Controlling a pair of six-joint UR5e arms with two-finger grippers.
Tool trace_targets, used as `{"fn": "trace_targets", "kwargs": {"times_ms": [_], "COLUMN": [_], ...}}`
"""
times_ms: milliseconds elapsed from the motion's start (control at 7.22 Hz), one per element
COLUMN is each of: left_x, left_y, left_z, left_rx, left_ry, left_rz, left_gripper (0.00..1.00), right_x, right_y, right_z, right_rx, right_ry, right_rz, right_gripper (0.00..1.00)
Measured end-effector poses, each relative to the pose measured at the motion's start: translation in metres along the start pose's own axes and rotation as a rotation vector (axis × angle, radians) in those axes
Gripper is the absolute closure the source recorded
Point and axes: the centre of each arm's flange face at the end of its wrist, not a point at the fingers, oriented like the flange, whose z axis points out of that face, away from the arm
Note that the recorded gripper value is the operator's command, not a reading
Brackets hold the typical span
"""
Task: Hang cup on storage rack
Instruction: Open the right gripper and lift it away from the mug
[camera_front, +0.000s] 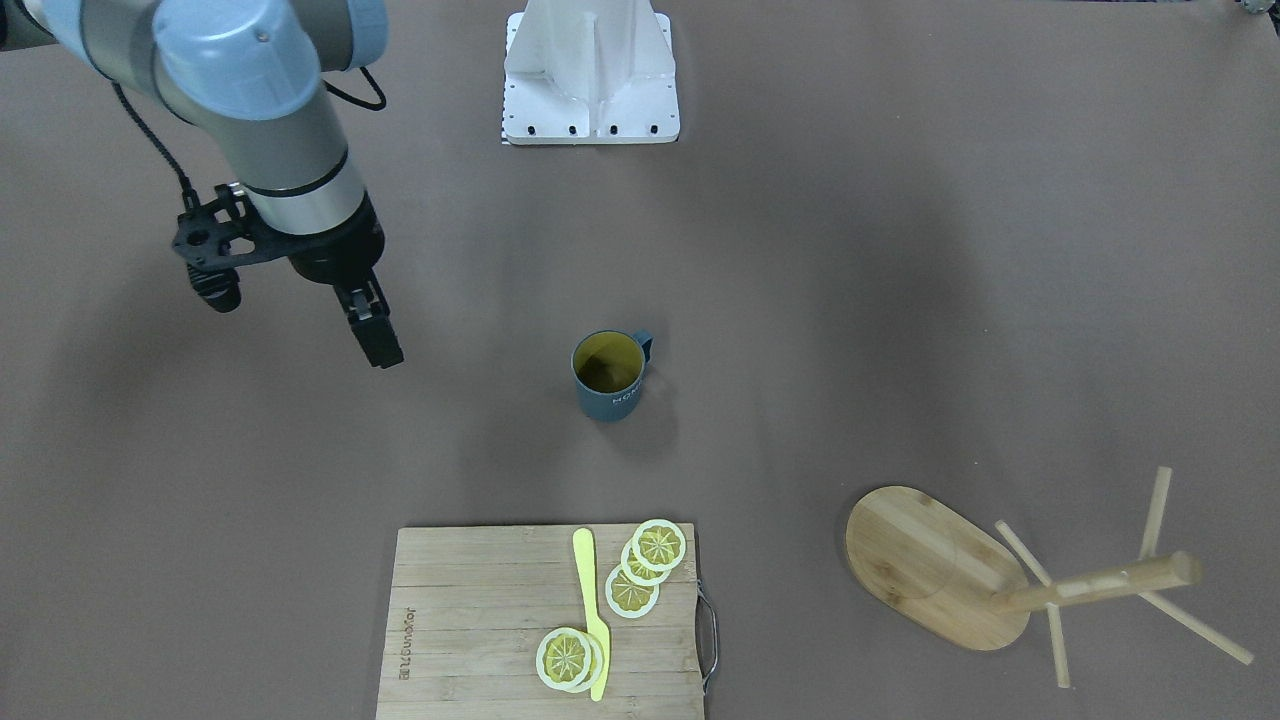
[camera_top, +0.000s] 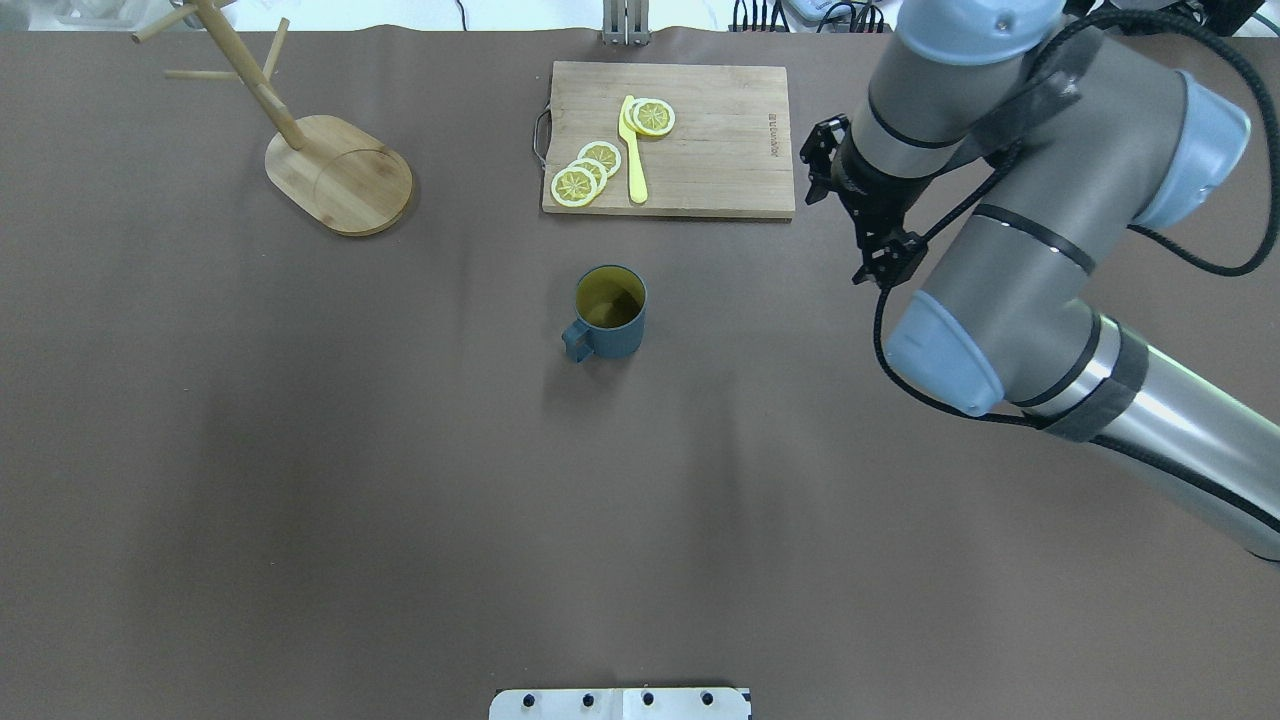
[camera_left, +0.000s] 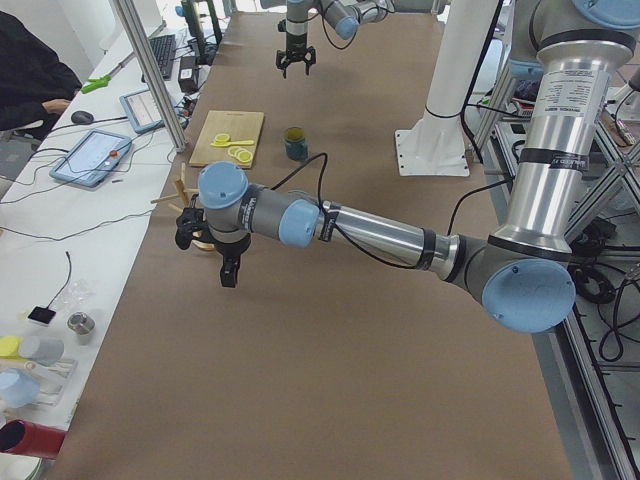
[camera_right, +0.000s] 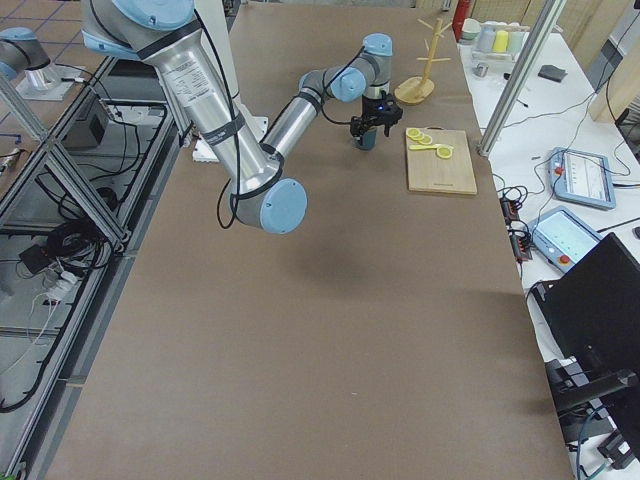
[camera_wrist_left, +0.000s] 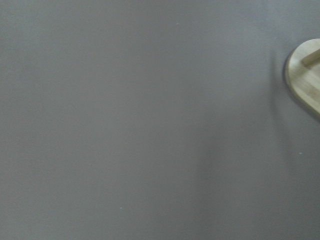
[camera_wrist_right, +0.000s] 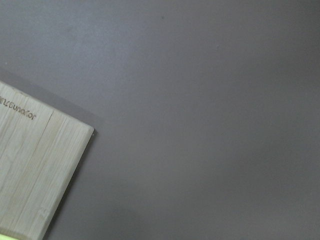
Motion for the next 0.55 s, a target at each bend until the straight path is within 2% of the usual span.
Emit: {"fn": "trace_targets", "kwargs": {"times_ms": [277, 554], "left_x": [0.082, 0.176], "left_y": [-0.003, 0.006], "left_z": [-0.01, -0.007], "left_rx": [0.014, 0.001], "left_ry": [0.046, 0.103], "left_rz": [-0.049, -0.065], "left_gripper": [0.02, 0.02], "right_x": [0.018, 0.035], "right_y": [-0.056, -0.108], "right_z": [-0.004, -0.001], "right_rx": [0.008, 0.001], "right_ry": [0.014, 0.044], "right_rz": [-0.077, -0.211], "right_gripper": [0.0, 0.0]}}
